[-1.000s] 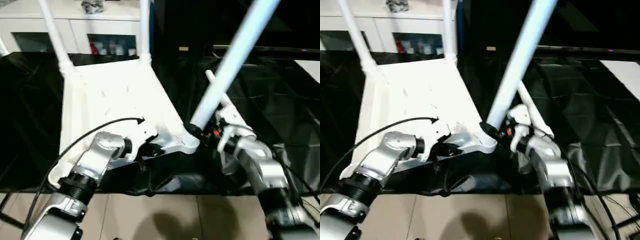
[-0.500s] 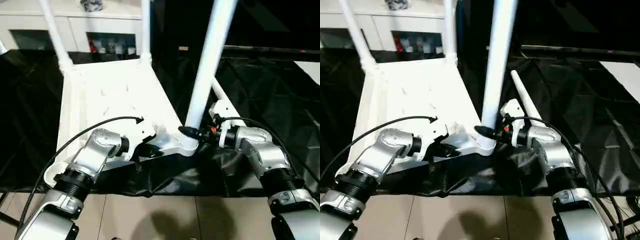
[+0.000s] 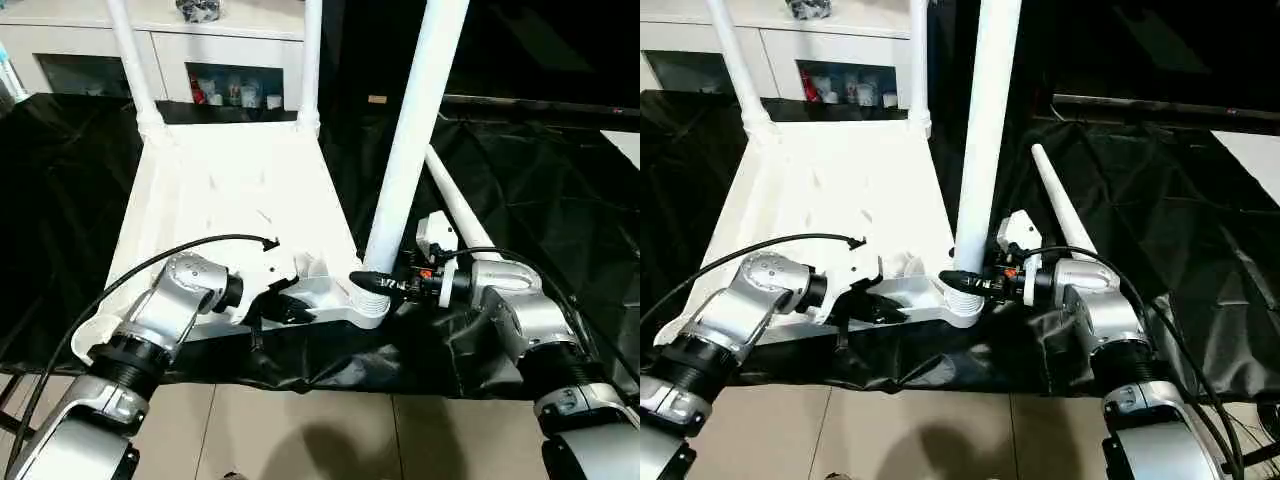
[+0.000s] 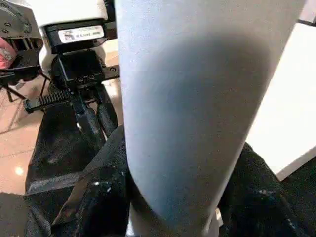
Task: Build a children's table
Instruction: Insert table leg to table base
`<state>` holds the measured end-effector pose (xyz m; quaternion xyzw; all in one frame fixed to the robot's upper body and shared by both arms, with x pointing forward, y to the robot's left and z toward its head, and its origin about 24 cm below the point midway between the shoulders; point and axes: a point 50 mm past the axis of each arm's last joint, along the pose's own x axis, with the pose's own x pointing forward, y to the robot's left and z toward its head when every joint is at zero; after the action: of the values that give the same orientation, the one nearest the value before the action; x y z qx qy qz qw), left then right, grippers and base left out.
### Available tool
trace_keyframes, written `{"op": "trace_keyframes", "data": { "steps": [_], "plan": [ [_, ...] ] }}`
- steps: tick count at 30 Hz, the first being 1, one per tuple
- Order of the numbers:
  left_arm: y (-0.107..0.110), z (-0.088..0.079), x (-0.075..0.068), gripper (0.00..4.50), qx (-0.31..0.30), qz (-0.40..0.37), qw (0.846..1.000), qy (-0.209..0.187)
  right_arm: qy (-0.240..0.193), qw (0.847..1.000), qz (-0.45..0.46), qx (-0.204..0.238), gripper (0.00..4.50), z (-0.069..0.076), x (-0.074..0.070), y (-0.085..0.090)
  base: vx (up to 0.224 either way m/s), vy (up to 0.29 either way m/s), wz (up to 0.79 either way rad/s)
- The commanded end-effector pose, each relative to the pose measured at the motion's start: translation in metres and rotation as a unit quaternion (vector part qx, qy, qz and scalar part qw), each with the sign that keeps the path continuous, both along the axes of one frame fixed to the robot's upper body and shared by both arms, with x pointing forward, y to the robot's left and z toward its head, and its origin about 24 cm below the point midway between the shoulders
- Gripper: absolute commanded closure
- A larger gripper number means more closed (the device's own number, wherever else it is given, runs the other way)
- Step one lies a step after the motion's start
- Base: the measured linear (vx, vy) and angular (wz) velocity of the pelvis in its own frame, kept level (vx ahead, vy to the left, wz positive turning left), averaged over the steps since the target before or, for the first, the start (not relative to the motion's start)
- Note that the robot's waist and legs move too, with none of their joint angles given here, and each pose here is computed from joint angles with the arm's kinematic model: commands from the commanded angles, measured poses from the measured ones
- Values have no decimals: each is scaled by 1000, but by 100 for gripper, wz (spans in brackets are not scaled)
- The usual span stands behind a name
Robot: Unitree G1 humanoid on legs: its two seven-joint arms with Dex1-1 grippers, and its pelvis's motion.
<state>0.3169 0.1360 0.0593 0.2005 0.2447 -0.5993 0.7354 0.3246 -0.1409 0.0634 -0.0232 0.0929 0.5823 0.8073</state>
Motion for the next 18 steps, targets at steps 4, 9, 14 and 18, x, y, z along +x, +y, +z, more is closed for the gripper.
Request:
{"op": "trace_keyframes", "data": {
  "steps": [4,9,14,18],
  "plan": [
    [-15,31,19,450,-38,15,997,-64,86,996,17,-31,262,-39,-18,6,0,0,0],
    [-23,35,32,450,-57,107,989,-80,78,988,-131,-16,262,-40,4,9,0,0,0],
    [-35,40,43,450,-68,202,972,-101,89,955,-284,-8,262,-43,22,14,0,0,0],
    [-43,41,48,450,-61,287,948,-123,75,934,-348,-31,262,-45,29,22,0,0,0]
  ]
}}
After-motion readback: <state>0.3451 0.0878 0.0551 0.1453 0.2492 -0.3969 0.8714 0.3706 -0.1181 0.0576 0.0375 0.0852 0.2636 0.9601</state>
